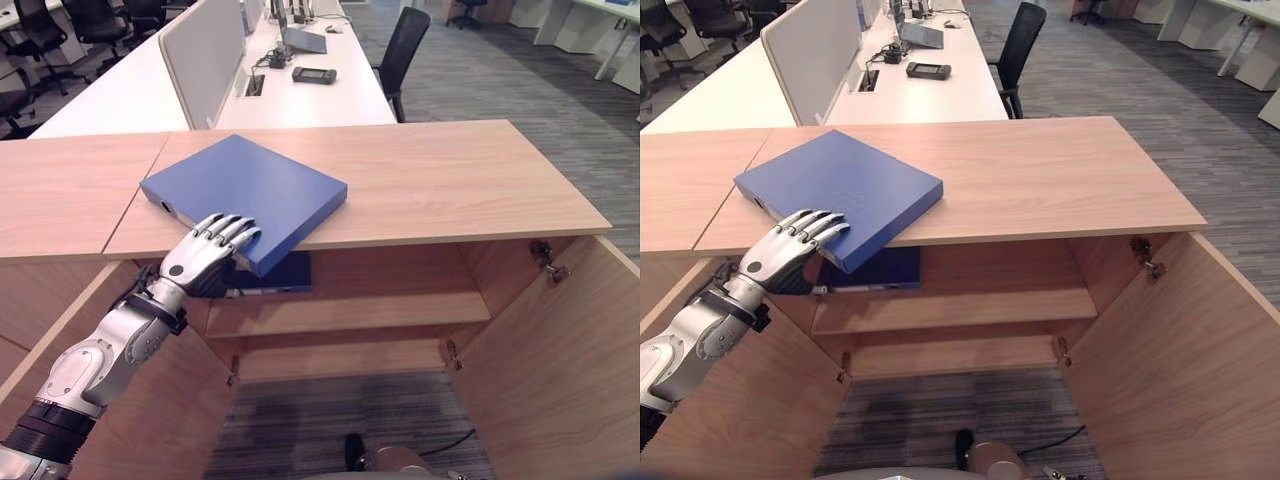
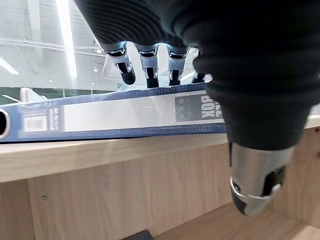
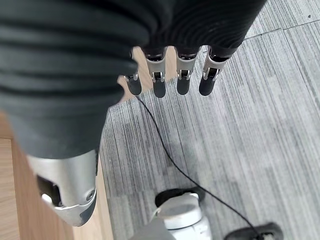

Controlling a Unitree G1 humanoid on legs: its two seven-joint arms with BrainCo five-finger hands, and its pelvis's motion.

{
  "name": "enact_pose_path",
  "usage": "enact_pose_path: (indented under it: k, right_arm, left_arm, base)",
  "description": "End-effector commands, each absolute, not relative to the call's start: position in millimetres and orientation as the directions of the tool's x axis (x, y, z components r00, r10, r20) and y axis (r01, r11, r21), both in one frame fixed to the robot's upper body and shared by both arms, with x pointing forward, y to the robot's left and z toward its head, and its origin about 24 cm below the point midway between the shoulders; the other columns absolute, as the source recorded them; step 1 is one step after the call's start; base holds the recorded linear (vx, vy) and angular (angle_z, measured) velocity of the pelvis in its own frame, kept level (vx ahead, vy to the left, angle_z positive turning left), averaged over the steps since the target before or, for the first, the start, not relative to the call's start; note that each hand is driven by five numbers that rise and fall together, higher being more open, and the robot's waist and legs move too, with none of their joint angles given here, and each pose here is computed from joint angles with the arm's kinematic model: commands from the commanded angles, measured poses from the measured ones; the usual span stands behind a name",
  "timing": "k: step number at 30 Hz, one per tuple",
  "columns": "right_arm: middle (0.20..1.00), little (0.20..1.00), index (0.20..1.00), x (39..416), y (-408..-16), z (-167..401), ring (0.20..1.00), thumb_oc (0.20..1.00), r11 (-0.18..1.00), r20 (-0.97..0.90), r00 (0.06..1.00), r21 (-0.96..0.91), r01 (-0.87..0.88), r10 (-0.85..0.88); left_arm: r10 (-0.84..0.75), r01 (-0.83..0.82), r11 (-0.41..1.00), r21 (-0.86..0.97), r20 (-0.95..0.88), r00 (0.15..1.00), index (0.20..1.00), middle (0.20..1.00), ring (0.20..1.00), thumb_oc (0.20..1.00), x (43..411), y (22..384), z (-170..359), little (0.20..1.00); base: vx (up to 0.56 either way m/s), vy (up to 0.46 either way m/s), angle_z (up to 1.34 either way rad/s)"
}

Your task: Put the empty folder in the office cabinet

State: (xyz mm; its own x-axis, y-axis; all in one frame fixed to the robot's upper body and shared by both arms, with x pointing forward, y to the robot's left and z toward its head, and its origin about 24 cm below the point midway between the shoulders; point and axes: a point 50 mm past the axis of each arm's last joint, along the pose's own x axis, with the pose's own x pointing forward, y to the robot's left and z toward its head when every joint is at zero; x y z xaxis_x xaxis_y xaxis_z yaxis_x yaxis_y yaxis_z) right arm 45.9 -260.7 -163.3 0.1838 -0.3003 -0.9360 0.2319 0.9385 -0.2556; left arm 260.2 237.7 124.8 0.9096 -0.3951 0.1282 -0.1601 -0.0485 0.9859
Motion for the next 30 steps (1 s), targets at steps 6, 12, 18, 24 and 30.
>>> enact_pose_path:
  k: [6, 12, 18, 24, 30]
  right_arm:
    - [1.000, 1.000, 1.000, 42.1, -260.2, -164.0, 1.000, 1.000, 0.919, -0.931, 0.163, -0.272, 0.284, -0.325]
    - [1.000, 1.000, 1.000, 40.8, -261.8, -163.6, 1.000, 1.000, 0.916, -0.930, 0.155, -0.282, 0.286, -0.334]
    - [1.000, 1.000, 1.000, 40.7, -262.6, -163.4, 1.000, 1.000, 0.912, -0.927, 0.150, -0.291, 0.291, -0.343]
    - [1.000, 1.000, 1.000, 42.3, -262.4, -163.4, 1.000, 1.000, 0.908, -0.924, 0.146, -0.299, 0.294, -0.352]
    - [1.000, 1.000, 1.000, 44.0, -259.9, -164.0, 1.000, 1.000, 0.908, -0.924, 0.143, -0.303, 0.291, -0.354]
  left_arm:
    - [-0.323, -0.202, -0.106, 0.974, 0.158, 0.933, 1.000, 1.000, 1.000, 1.000, 271.0, 247.1, 124.4, 1.000]
    - [-0.281, -0.174, -0.105, 0.979, 0.139, 0.950, 1.000, 1.000, 1.000, 1.000, 272.0, 251.4, 112.3, 1.000]
    - [-0.215, -0.116, -0.065, 0.991, 0.100, 0.972, 0.200, 0.200, 0.200, 0.200, 270.9, 255.1, 90.4, 0.200]
    - [-0.118, -0.028, 0.023, 0.999, 0.031, 0.993, 0.200, 0.200, 0.200, 0.200, 267.2, 255.8, 56.0, 0.200]
    - [-0.033, 0.043, 0.111, 0.993, -0.039, 0.999, 0.200, 0.200, 0.200, 0.200, 259.4, 255.3, 27.6, 0.200]
  base:
    - [0.00, 0.000, 0.00]
    - [0.00, 0.000, 0.00]
    - [0.00, 0.000, 0.00]
    - [0.00, 0.000, 0.00]
    - [0.00, 0.000, 0.00]
